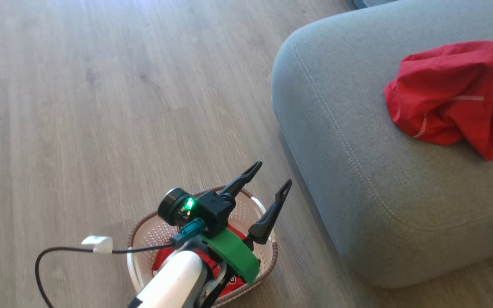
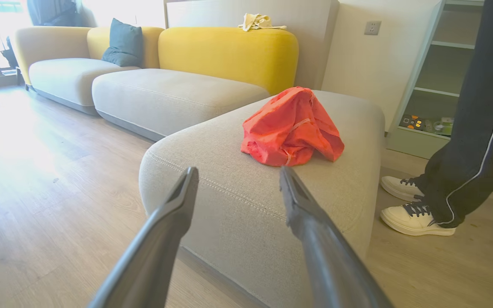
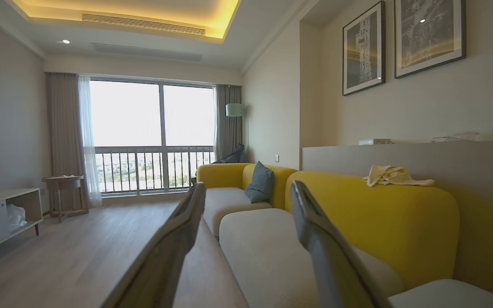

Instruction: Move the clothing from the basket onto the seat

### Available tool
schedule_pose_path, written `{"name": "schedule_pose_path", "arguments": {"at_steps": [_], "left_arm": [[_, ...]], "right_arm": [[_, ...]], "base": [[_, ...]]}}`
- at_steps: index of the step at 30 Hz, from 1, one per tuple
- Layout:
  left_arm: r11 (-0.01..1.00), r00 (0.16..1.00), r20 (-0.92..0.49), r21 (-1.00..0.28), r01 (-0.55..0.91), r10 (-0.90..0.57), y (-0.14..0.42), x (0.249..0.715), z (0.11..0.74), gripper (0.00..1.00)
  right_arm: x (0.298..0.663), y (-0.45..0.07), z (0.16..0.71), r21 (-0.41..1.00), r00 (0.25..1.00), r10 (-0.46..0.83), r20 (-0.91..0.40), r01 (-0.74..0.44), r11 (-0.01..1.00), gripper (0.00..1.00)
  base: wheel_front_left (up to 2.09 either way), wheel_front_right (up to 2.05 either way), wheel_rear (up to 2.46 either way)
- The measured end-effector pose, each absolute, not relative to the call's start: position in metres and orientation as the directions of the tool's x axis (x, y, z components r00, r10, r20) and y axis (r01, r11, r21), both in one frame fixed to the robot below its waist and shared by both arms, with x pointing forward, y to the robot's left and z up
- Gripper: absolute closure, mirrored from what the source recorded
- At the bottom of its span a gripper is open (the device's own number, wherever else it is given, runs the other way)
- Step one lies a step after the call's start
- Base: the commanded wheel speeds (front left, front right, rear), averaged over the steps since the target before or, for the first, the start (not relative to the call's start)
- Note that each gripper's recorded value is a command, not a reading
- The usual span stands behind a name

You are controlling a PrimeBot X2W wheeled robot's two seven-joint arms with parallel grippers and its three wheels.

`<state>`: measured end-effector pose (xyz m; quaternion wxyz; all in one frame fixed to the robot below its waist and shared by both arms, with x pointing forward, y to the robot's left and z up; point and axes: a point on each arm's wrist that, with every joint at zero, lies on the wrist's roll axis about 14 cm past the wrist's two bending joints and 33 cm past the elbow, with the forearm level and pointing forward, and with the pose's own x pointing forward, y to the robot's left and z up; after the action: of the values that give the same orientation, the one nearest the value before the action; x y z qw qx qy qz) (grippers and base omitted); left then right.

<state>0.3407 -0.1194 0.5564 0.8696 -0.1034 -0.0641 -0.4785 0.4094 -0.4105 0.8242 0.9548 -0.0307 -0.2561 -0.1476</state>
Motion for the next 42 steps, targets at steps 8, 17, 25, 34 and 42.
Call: {"name": "schedule_pose_path", "arguments": {"at_steps": [8, 17, 25, 34, 42], "left_arm": [[0.573, 0.588, 0.215, -0.134, 0.809, -0.780, -0.103, 0.342, 0.559, 0.00], [0.630, 0.645, 0.215, -0.144, 0.764, -0.733, -0.081, 0.348, 0.559, 0.00], [0.685, 0.697, 0.212, -0.140, 0.715, -0.685, -0.059, 0.353, 0.559, 0.00], [0.801, 0.820, 0.118, -0.176, 0.572, -0.560, -0.009, 0.360, 0.525, 0.00], [0.892, 0.915, 0.090, -0.200, 0.405, -0.394, 0.046, 0.370, 0.516, 0.00]], "right_arm": [[0.403, -0.358, 0.781, 0.079, 0.829, -0.124, 0.546, 0.096, 0.992, 0.00], [0.387, -0.315, 0.701, 0.314, 0.849, -0.129, 0.512, -0.045, 0.948, 0.00], [0.372, -0.263, 0.615, 0.382, 0.922, -0.095, 0.374, -0.060, 0.922, 0.00], [0.372, -0.202, 0.555, 0.280, 0.974, 0.013, 0.226, -0.078, 0.957, 0.00], [0.375, -0.164, 0.542, 0.277, 0.976, 0.097, 0.194, -0.150, 0.949, 0.00]], "base": [[0.00, 0.00, 0.00], [0.00, 0.00, 0.00], [0.00, 0.00, 0.00], [0.00, 0.00, 0.00], [0.00, 0.00, 0.00]]}}
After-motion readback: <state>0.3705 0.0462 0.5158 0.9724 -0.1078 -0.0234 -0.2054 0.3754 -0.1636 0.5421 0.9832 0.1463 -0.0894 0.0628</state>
